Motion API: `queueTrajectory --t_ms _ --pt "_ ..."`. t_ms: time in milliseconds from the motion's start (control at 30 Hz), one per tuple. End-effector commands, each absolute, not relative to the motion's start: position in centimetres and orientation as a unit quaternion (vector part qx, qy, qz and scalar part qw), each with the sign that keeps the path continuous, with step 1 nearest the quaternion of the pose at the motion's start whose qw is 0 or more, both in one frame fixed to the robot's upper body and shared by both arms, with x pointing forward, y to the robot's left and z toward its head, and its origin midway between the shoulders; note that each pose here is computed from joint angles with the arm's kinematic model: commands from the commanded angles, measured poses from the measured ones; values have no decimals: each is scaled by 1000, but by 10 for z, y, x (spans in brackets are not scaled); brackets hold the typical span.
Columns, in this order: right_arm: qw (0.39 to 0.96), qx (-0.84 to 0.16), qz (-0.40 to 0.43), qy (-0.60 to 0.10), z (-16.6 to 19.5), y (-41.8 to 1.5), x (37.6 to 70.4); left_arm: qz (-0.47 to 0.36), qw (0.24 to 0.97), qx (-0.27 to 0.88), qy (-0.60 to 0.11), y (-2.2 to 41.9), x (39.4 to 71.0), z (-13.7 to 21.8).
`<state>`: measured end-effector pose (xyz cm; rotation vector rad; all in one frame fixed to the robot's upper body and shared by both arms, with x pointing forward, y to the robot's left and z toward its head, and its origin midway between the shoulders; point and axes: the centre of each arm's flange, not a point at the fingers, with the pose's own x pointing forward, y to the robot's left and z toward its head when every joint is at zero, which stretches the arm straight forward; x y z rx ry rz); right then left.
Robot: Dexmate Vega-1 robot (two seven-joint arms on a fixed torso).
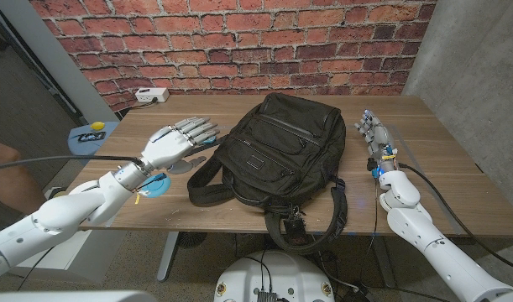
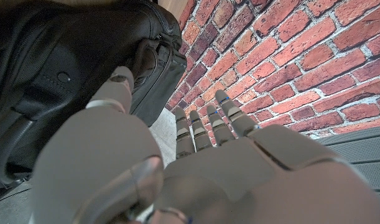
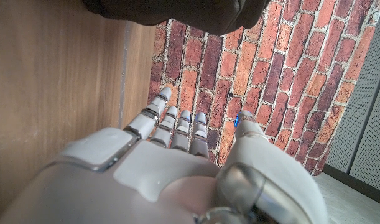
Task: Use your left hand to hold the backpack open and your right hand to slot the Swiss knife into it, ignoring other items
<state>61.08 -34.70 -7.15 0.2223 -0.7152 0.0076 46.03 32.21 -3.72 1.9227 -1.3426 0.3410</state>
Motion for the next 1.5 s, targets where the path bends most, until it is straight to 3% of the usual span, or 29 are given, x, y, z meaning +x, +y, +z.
queueTrajectory --t_ms 33,667,1500 --pt "930 111 2 -349 -74 -350 611 146 391 735 -535 317 471 -49" --pt "930 116 1 -348 -77 -355 612 152 417 712 -544 307 492 -65" --pt "931 119 7 -346 -82 -360 613 139 424 677 -585 282 508 -61"
